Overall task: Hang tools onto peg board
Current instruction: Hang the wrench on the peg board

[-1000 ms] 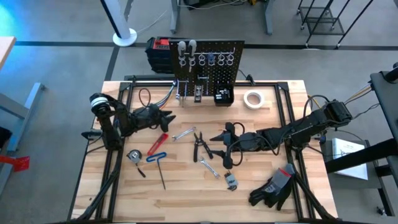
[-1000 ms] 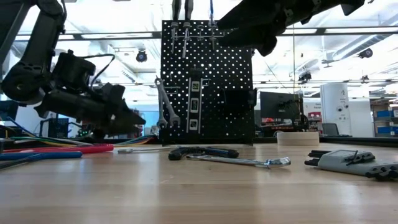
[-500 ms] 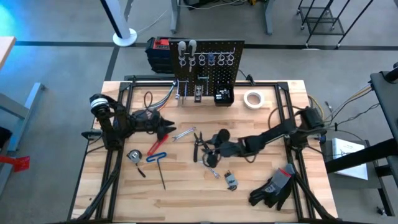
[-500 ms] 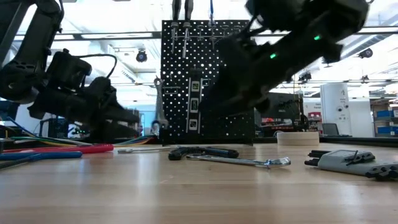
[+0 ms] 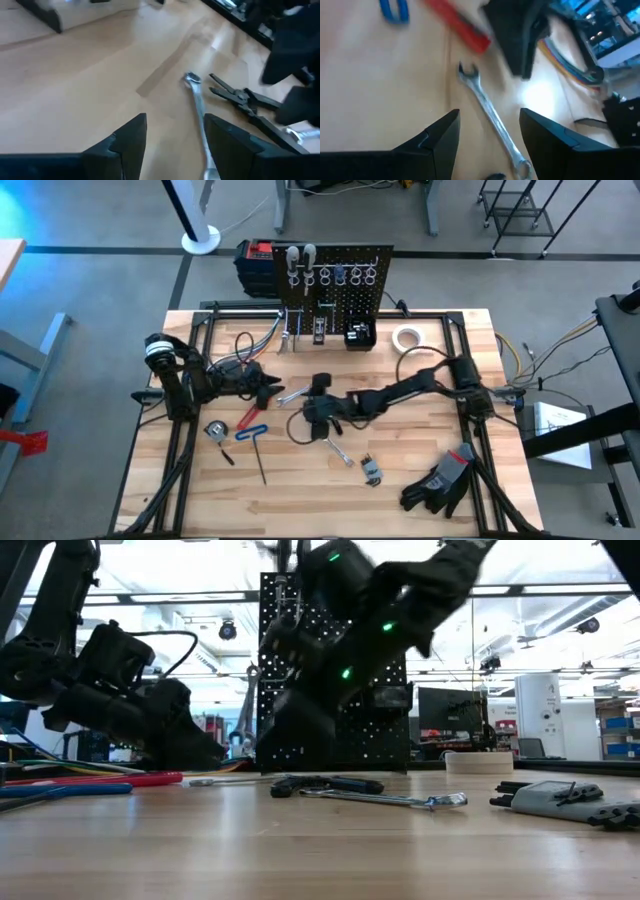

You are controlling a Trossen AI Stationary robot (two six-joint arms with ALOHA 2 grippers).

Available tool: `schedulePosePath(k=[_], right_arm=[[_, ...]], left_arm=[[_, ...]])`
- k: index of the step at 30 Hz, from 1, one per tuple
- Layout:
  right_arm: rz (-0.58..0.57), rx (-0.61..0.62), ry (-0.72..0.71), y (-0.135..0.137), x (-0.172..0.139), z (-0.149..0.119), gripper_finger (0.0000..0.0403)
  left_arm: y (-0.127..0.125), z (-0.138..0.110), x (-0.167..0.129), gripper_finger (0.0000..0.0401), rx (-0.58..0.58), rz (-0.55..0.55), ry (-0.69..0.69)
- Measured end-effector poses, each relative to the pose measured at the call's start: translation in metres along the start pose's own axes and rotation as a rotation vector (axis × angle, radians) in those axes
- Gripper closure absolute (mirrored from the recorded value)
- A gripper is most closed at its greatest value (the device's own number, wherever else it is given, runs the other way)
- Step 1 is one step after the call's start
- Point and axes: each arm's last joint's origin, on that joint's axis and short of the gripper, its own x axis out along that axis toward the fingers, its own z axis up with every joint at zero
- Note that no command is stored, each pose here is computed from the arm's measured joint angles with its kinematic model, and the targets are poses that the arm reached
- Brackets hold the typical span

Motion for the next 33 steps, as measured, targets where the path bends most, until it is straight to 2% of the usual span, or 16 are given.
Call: schedulePosePath(k=[5, 12, 20, 29, 33], right_arm=[[-0.004, -0.171, 0.213, -0.005, 0.026, -0.002, 0.0206], [-0.024, -0.244, 0.370, -0.012, 0.049, 0.002, 0.0217], [0.024, -0.283, 0.387, -0.019, 0.062, -0.003, 0.0236], [0.149, -0.237, 0.369, -0.028, 0.066, -0.010, 0.0278], [0.210, -0.194, 0.363, -0.034, 0.068, -0.015, 0.0302]], left_arm=[[0.002, 0.003, 0.007, 0.0227, -0.056, 0.098, -0.033], [-0.002, 0.006, 0.033, 0.0244, -0.032, 0.193, 0.043], [-0.005, 0.005, 0.036, 0.0245, -0.021, 0.181, 0.059], [-0.026, -0.002, 0.042, 0.0245, 0.044, 0.118, 0.106], [-0.034, -0.005, 0.048, 0.0245, 0.033, 0.103, 0.149]])
